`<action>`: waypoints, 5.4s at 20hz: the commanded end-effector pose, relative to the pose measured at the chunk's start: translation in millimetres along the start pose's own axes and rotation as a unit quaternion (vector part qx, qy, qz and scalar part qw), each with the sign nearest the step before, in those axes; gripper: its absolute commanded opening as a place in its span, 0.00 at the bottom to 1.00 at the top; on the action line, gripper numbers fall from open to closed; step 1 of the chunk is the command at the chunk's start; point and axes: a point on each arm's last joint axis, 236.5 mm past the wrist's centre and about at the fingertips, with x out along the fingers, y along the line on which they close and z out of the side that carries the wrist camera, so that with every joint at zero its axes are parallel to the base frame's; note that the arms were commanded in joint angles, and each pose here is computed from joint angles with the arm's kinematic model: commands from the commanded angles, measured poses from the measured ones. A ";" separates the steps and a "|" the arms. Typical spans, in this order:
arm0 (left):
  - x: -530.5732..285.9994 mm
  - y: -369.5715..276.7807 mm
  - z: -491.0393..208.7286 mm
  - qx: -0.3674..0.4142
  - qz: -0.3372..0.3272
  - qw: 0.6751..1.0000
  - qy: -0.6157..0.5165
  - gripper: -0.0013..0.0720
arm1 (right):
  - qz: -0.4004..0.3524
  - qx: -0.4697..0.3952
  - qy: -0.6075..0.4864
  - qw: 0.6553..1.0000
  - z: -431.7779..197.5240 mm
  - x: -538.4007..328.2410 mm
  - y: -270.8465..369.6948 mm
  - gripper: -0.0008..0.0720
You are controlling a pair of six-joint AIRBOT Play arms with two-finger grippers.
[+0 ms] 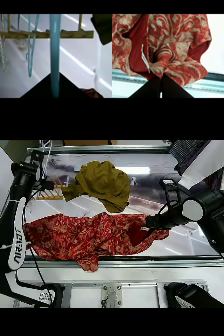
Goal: Fold the clothes and pants, and hang the long-sleeved shirts on hangers.
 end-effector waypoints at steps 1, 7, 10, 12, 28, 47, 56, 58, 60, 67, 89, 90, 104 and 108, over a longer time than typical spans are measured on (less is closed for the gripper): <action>-69.3 -48.3 -7.0 0.113 -0.081 0.990 -0.008 0.03 | 0.000 0.000 0.000 1.000 -0.2 0.2 0.2 0.03; -173.2 -125.0 -43.4 0.280 -0.306 0.908 -0.055 0.03 | 0.000 0.000 0.000 1.000 -0.2 0.2 0.2 0.03; -188.2 -114.7 -69.4 0.292 -0.316 0.902 -0.017 0.03 | 0.000 0.000 0.000 1.000 -0.2 0.2 0.2 0.03; -194.6 -115.6 -66.1 0.295 -0.319 0.900 -0.033 0.03 | 0.000 0.000 0.000 1.000 -0.2 0.2 0.2 0.03; -181.7 -148.2 -192.7 0.432 -0.528 0.722 -0.114 0.03 | 0.000 0.000 0.001 1.000 -0.2 0.9 0.4 0.03; -177.0 -201.3 -241.7 0.452 -0.563 0.687 -0.082 0.03 | 0.012 0.015 0.004 1.000 1.0 -23.8 -5.6 0.03; -176.3 -226.0 -244.1 0.467 -0.569 0.672 -0.076 0.03 | 0.012 0.007 -0.017 1.000 6.8 -35.1 -7.0 0.03; -174.9 -236.8 -246.5 0.472 -0.577 0.663 -0.071 0.03 | 0.013 0.005 -0.018 1.000 7.0 -35.8 -6.8 0.03; -172.4 -242.4 -247.6 0.475 -0.579 0.659 -0.067 0.03 | 0.013 -0.001 -0.019 1.000 7.5 -35.5 -6.7 0.03; -181.2 -259.5 -224.3 0.443 -0.589 0.666 -0.118 0.03 | 0.040 -0.056 -0.030 0.997 8.3 -37.6 16.8 0.03; -185.5 -256.9 -201.2 0.406 -0.573 0.696 -0.149 0.03 | 0.067 0.000 -0.112 0.991 25.4 -73.1 27.3 0.03; -187.6 -261.0 -202.1 0.411 -0.573 0.693 -0.150 0.03 | 0.080 0.001 -0.124 0.989 31.5 -74.9 33.8 0.03; -195.1 -278.7 -200.9 0.427 -0.566 0.685 -0.166 0.03 | 0.180 -0.052 -0.142 0.972 36.1 -74.4 115.2 0.03; -195.8 -278.6 -202.0 0.428 -0.568 0.683 -0.165 0.03 | 0.167 -0.055 -0.151 0.973 37.2 -77.6 107.2 0.34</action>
